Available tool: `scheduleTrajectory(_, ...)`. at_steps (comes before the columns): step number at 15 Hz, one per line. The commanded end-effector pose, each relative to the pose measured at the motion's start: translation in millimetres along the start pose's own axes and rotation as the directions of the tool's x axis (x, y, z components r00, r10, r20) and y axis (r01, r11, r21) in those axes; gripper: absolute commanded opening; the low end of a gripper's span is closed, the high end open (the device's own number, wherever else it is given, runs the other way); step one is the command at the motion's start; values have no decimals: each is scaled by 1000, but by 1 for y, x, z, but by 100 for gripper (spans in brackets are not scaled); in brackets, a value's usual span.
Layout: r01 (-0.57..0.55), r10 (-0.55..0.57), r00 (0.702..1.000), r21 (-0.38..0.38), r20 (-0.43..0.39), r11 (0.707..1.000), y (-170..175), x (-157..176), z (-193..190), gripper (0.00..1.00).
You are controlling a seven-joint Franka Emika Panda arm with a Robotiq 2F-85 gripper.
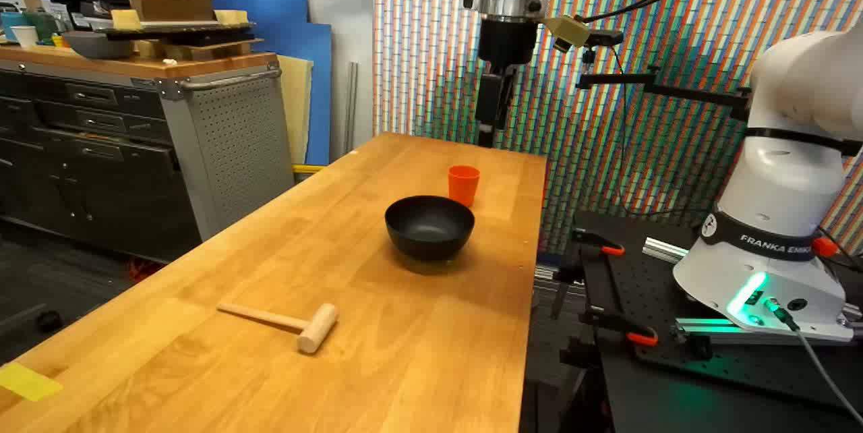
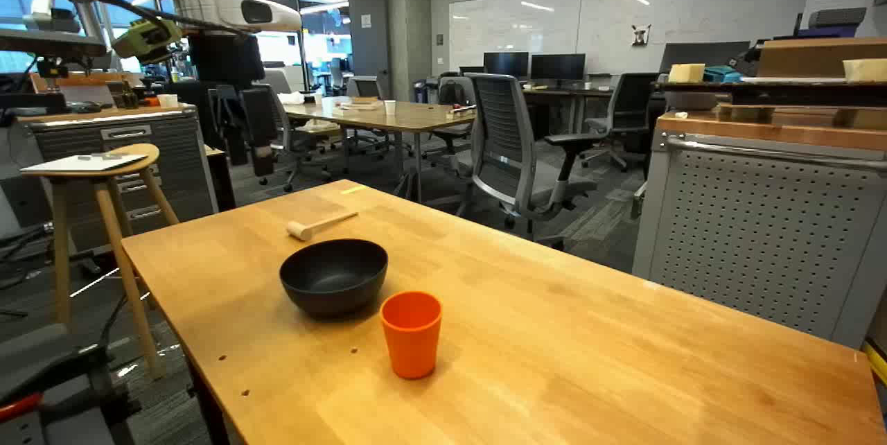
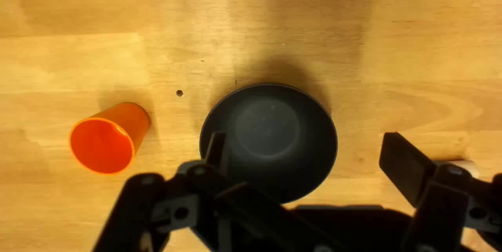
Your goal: Put the orange cup into the black bowl
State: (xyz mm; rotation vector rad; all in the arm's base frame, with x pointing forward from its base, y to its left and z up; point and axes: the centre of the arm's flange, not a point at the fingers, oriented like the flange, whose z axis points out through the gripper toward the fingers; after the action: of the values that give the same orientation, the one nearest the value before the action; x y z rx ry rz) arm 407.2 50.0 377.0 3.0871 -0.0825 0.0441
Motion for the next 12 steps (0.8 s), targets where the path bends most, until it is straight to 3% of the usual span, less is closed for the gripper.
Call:
scheduleTrajectory(1, 0, 0, 1000, 0, -1, 1000, 0, 0, 0, 100)
scheduleTrajectory(8, 1, -1, 1000, -8, -20, 1000, 1, 3, 6, 100)
scheduleTrajectory(12, -74, 75, 993, 12, -90, 997, 37, 38, 24, 100)
